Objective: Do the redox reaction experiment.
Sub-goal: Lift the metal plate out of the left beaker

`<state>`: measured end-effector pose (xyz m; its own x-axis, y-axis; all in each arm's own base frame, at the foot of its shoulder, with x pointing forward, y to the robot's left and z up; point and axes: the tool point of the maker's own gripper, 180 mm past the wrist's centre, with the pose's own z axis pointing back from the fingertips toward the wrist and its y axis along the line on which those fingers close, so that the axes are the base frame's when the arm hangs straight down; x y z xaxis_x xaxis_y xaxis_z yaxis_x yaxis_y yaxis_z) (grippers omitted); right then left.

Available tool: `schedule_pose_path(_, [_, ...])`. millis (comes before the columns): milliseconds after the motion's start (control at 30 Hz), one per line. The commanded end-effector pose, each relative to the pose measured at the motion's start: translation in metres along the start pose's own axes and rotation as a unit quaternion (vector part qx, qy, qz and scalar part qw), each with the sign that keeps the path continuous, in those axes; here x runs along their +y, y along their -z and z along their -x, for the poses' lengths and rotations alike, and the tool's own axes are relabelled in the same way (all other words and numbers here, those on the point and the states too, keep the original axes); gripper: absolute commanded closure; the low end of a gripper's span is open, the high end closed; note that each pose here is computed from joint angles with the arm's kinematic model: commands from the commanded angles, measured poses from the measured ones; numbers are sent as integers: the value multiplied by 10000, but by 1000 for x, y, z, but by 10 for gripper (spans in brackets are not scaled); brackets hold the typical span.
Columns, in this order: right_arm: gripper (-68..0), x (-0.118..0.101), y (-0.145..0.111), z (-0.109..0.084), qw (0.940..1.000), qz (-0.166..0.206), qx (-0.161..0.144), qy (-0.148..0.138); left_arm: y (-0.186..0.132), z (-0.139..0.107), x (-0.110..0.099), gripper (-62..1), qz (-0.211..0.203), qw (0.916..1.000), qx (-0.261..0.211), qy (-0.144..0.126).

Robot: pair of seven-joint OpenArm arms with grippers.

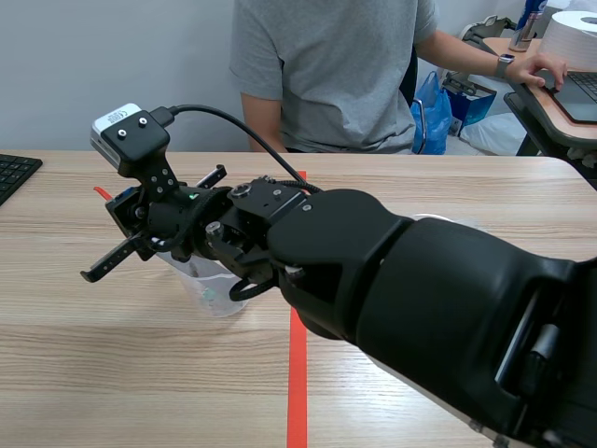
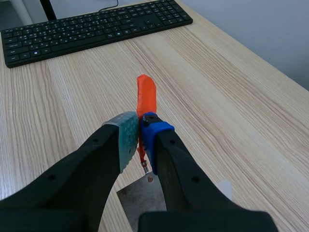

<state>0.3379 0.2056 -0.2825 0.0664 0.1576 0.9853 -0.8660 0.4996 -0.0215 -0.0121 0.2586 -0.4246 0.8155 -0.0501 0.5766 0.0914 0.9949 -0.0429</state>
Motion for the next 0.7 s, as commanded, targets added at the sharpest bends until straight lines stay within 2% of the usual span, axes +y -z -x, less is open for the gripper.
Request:
schedule_pose_path(0, [-17, 3, 10, -33, 9992, -40, -395, -23, -3, -3, 0, -19, 11, 10000, -54, 7])
schedule_pose_path(167, [-17, 3, 9, -40, 9986, -42, -525, -61, -3, -3, 0, -19, 11, 10000, -54, 7])
schedule_pose_path(433, [-17, -2, 0, -76, 9954, -106, -923, -216, -3, -3, 0, -19, 11, 10000, -56, 7])
schedule_pose_path(667, [-17, -11, -18, -82, 9940, -142, -977, -474, -3, -3, 0, -19, 11, 10000, -58, 9])
